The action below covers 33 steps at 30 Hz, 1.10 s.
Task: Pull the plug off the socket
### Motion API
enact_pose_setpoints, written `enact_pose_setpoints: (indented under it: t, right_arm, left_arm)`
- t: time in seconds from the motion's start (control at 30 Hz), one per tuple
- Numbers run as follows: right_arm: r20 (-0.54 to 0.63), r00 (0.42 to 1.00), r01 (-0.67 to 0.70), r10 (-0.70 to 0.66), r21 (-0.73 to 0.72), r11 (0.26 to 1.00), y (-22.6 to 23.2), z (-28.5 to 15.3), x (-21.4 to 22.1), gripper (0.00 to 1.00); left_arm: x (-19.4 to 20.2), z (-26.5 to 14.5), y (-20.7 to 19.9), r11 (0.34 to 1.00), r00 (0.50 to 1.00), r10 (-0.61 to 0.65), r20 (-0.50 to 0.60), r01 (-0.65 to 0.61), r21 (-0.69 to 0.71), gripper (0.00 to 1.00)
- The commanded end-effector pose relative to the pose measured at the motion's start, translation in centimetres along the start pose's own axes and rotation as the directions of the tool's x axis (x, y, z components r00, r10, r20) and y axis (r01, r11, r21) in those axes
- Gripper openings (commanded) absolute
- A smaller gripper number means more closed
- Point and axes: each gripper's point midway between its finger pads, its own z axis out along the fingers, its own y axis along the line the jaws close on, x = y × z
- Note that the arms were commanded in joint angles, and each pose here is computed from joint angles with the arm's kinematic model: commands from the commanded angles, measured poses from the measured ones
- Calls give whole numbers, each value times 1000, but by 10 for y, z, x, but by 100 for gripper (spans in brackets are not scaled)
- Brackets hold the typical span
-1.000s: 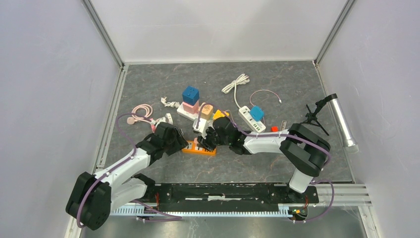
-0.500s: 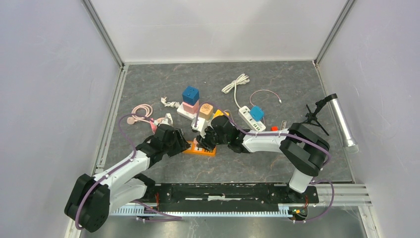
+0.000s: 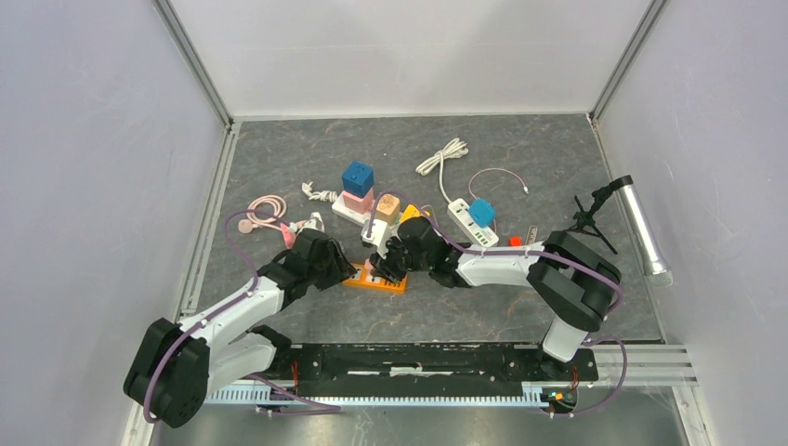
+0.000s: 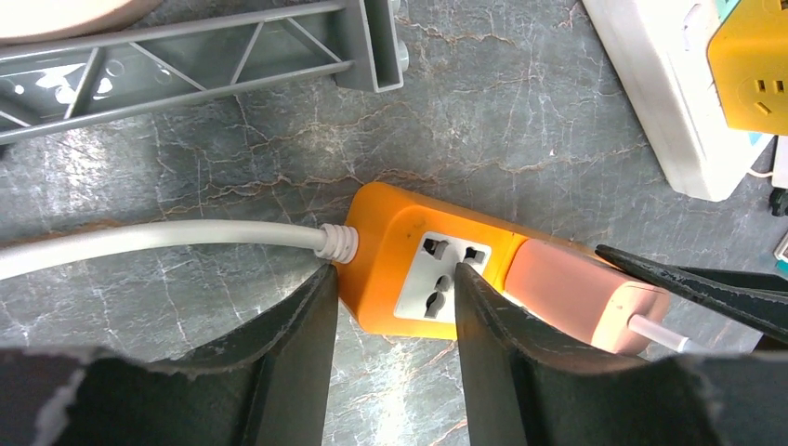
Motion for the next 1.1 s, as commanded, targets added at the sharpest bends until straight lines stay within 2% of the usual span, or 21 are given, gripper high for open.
enact_pose_setpoints:
  t: [0.0, 0.17, 0.23, 0.33, 0.47, 0.53, 0.67, 0.83, 1.07]
  right_arm:
    - [101, 994, 33, -29, -37, 999, 14, -6, -32, 0]
    - [26, 985, 167, -169, 73, 983, 5, -5, -21, 0]
    - [29, 983, 179, -182, 80, 981, 5, -7, -23, 0]
    - [75, 986, 142, -146, 53, 988, 9, -10, -34, 0]
    - [150, 988, 37, -30, -44, 998, 17, -13, -47, 0]
    - [152, 988, 31, -22, -57, 998, 19, -10, -48, 0]
    - [123, 991, 51, -48, -16, 999, 14, -8, -46, 0]
    - [161, 985, 55, -62, 47, 997, 1, -29, -68, 0]
    - [233, 971, 22, -55, 142, 990, -15, -76, -96, 0]
  left_arm:
    - [28, 3, 44, 984, 997, 1, -82, -16, -175, 53]
    - [30, 3, 46, 984, 996, 1, -94, -18, -179, 53]
    - [31, 3, 45, 984, 995, 4, -97, -21, -178, 53]
    - [32, 3, 46, 984, 995, 6, -102, -24, -177, 52]
    - [34, 3, 46, 984, 994, 6, -108, -25, -176, 51]
    - [35, 3, 47, 984, 994, 6, -110, -26, -177, 51]
    - [35, 3, 47, 984, 994, 7, -110, -26, -175, 50]
    - [30, 0, 43, 986, 995, 5, -99, -22, -167, 51]
    - [-6, -14, -1, 998, 999, 38, -28, -40, -57, 54]
